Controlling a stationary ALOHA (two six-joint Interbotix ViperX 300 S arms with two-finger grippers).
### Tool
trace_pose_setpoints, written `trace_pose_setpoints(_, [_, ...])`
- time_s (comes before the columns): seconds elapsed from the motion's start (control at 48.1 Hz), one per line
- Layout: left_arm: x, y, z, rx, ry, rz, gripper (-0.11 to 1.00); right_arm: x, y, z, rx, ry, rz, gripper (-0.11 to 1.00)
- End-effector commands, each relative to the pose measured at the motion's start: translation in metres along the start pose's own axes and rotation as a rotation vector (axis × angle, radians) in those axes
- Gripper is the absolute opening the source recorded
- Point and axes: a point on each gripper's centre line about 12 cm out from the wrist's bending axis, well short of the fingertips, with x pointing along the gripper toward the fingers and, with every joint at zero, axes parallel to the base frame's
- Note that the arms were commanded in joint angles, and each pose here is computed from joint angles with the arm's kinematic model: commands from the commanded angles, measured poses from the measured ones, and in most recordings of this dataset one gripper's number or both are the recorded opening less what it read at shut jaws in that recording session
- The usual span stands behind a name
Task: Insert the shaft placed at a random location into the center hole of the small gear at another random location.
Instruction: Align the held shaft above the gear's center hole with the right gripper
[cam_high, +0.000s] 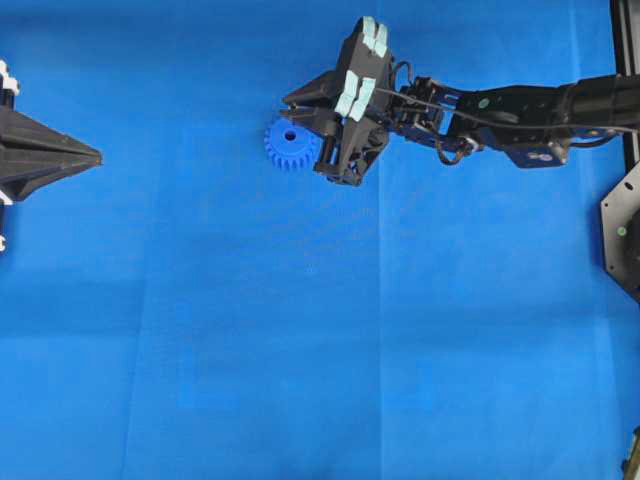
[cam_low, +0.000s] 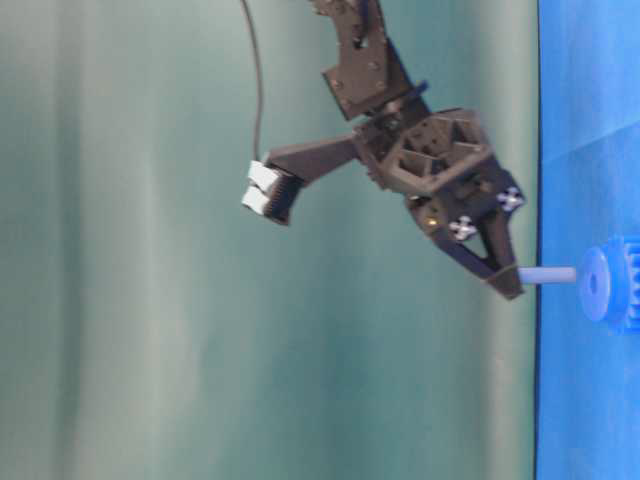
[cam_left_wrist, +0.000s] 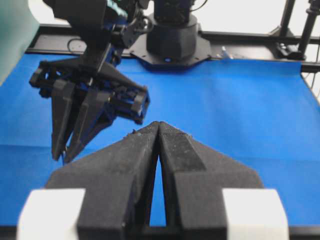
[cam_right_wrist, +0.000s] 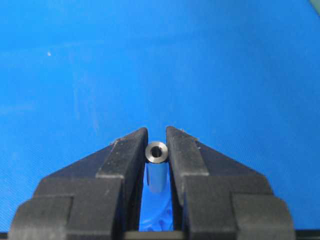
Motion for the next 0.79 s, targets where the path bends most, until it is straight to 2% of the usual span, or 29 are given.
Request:
trace_pose_setpoints(0.0, [0.001, 0.000, 0.003, 0.002, -0.009, 0.003, 0.00, 0.001, 0.001, 0.010, 0.014, -0.039, -0.001, 0.03])
trace_pose_setpoints(0.353, [0.001, 0.000, 0.003, 0.000, -0.009, 0.003, 0.00, 0.002, 0.000, 0.007, 0.019, -0.035, -0.004, 0.03])
trace_pose_setpoints(0.769, [0.001, 0.000, 0.003, -0.003, -0.005, 0.003, 0.00, -0.019, 0.007, 0.041, 0.023, -0.102, 0.017, 0.03])
